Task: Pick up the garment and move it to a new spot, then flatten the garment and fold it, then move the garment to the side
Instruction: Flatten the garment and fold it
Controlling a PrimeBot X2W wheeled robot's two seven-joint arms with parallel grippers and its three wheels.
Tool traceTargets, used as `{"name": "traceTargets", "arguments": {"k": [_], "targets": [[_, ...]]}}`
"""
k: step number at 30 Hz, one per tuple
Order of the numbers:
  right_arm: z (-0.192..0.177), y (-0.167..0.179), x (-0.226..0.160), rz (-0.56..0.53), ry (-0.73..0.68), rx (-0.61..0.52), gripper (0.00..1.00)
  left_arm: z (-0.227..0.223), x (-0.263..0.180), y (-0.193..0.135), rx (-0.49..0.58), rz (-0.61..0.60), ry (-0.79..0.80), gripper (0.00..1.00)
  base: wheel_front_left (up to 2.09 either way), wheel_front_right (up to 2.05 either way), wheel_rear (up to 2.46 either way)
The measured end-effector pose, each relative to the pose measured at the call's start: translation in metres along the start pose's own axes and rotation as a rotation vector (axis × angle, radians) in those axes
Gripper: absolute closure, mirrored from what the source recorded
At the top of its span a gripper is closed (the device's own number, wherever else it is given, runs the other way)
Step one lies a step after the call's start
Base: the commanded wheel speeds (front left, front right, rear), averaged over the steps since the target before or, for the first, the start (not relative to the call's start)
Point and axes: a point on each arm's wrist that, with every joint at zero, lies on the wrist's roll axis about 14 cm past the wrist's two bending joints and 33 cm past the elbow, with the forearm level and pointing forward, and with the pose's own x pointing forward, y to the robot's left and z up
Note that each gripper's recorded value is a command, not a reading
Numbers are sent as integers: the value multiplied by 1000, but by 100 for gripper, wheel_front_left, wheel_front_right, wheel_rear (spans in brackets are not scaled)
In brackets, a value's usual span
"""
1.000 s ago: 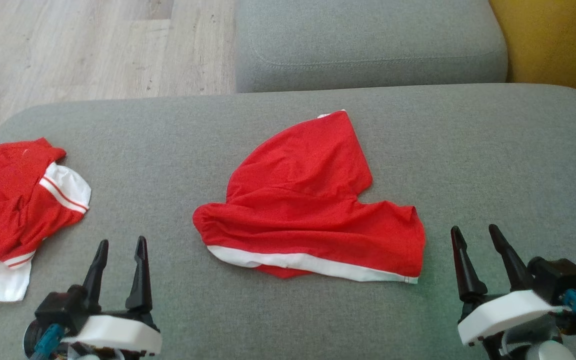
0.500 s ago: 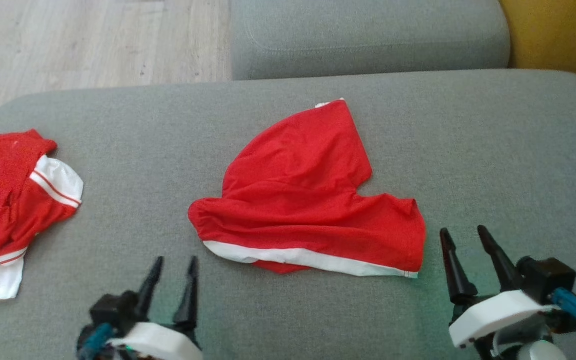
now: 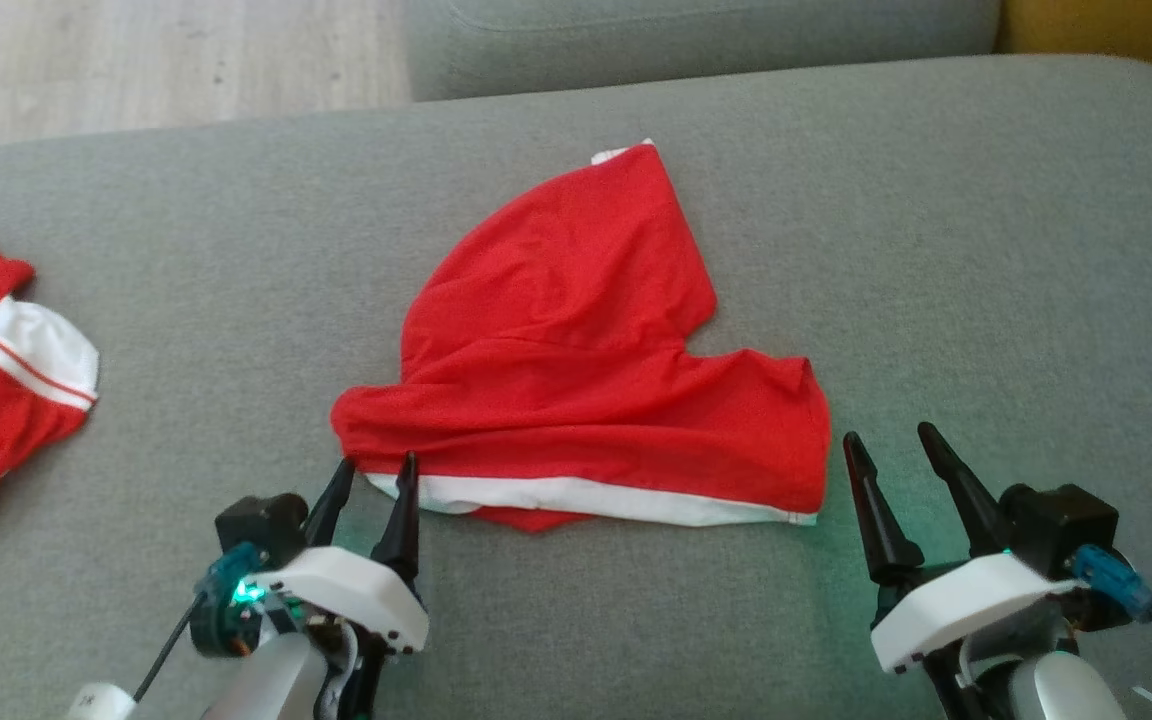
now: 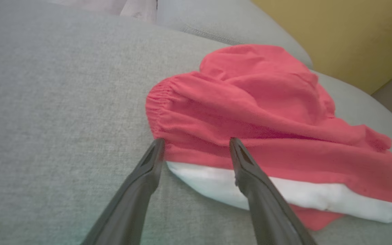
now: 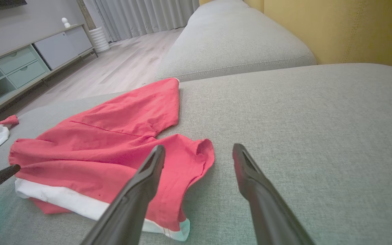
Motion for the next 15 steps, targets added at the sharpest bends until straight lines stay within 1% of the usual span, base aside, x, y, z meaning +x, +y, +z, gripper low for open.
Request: {"name": "traceTargets", "arguments": {"k": [4,12,13,14,15], "targets": [[-4,-6,-1,-20,12,5,0,-16,3,5,-6,12,58,0,0,0,0],[-8,-9,1,-26,24,8,0,-20,3,8,7,-1,79,0,0,0,0],[-8,-7,1,-20,26,7,0,-20,3,8,10,-3,80,55,0,0,0],[-10,-5,2,-13,33,7,0,-21,4,8,15,-4,84,100,0,0,0],[-13,-2,2,-7,50,7,0,-22,4,8,23,-4,94,100,0,0,0]]}}
